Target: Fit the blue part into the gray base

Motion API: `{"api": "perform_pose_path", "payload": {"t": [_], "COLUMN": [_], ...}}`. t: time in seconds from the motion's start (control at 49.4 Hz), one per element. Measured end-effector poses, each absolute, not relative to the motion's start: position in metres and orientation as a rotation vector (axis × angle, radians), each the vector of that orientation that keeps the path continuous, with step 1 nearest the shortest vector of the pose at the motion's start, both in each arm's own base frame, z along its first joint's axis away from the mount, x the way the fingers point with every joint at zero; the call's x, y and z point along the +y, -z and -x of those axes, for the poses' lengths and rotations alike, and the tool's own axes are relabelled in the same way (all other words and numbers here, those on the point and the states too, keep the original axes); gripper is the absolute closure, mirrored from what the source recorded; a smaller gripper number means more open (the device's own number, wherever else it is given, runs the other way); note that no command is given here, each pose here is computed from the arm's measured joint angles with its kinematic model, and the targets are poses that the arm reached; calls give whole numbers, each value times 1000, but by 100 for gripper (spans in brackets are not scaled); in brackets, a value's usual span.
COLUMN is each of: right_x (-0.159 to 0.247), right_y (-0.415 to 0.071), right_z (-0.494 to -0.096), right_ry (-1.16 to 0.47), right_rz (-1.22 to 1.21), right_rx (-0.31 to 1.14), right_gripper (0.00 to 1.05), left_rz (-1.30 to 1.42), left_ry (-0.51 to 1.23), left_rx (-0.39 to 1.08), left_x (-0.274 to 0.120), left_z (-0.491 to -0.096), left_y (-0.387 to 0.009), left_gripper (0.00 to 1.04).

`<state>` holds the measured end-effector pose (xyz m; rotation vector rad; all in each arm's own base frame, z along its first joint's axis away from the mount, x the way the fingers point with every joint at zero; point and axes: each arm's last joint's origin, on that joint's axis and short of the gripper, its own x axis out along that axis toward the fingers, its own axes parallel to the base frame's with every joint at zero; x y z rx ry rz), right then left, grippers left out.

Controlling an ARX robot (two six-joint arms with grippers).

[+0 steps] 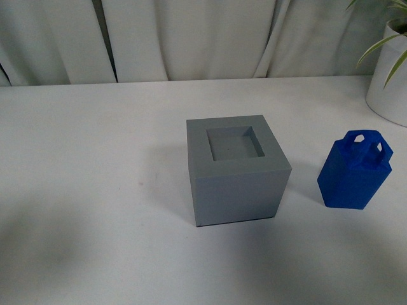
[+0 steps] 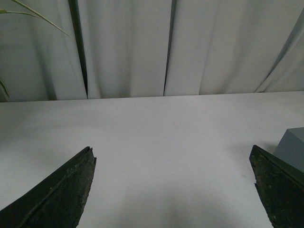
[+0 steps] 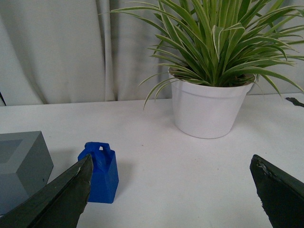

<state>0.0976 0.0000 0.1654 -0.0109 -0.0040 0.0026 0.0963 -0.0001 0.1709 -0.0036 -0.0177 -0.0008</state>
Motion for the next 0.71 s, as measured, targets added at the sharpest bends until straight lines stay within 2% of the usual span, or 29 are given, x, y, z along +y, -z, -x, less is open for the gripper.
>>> {"api": "perform_pose_path", "payload": {"t": [0.709], "right_x": [0], "right_y": [-165], "right_z": [-98], "right_ry": [-3], "right_rz": [11], "right_rx": [-4], "right_gripper": [7], "left_rz": [4], "left_ry": [1], "left_rx": [-18], "left_x": [0], "left_z": [-96], "left_y": [-171], "left_gripper": [6]}}
